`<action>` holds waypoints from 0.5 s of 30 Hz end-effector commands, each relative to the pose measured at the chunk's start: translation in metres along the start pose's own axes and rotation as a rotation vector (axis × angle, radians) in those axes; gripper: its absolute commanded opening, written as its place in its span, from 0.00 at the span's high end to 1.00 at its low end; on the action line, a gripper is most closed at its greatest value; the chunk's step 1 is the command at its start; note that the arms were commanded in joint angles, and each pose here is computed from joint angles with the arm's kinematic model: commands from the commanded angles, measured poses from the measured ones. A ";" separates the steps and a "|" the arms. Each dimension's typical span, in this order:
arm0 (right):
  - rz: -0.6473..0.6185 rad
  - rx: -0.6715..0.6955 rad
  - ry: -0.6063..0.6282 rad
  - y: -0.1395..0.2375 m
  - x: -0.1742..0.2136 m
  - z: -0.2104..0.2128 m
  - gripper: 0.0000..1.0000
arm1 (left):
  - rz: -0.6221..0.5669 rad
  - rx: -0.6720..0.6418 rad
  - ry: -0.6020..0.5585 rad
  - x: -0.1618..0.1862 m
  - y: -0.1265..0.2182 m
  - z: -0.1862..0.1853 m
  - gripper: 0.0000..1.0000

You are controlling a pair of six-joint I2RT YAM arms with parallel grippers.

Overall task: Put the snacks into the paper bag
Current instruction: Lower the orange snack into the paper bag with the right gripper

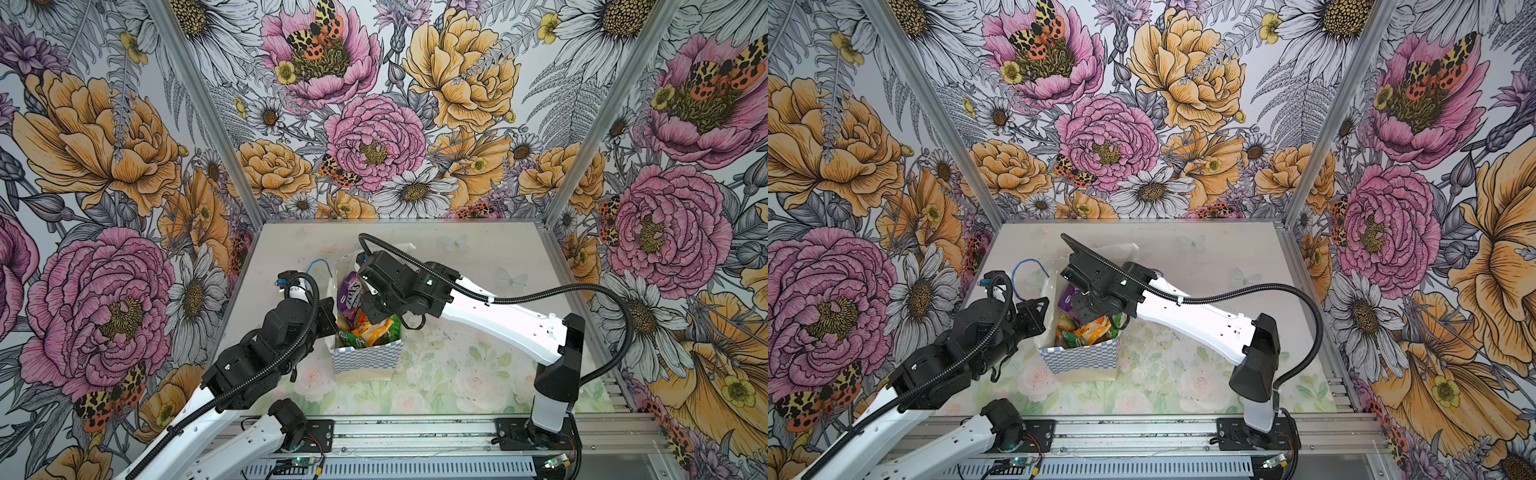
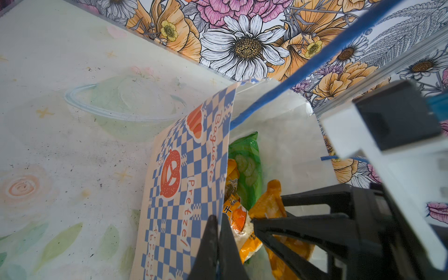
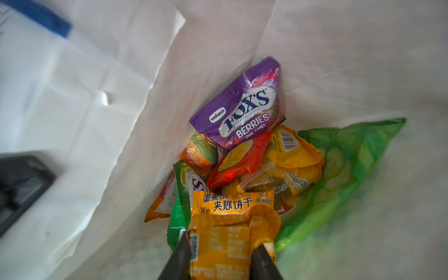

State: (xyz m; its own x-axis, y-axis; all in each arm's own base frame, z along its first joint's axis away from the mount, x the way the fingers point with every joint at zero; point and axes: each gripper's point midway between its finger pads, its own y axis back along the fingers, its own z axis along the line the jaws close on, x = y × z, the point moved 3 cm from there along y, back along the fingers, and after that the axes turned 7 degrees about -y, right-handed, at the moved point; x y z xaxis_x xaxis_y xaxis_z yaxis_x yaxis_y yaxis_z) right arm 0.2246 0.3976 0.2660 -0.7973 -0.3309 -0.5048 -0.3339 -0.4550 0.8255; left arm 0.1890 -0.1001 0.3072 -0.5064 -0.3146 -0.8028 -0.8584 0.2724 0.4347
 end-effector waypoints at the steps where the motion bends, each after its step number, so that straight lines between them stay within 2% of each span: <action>1: 0.016 0.020 0.019 -0.007 0.001 0.003 0.78 | -0.068 0.038 0.046 -0.015 0.005 -0.006 1.00; 7: 0.066 0.036 0.021 -0.029 0.009 0.005 0.78 | -0.069 0.035 0.046 -0.015 0.004 -0.005 1.00; 15: 0.087 0.051 0.026 -0.039 0.014 0.003 0.76 | -0.069 0.033 0.045 -0.014 0.003 -0.004 1.00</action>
State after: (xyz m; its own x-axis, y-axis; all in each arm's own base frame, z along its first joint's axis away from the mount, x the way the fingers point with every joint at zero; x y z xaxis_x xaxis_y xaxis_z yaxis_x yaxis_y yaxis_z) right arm 0.2257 0.4061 0.2229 -0.8215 -0.3849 -0.4208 -0.2830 -0.3656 0.8867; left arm 0.1894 -0.0992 0.3072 -0.5051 -0.3174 -0.8026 -0.8596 0.2685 0.4348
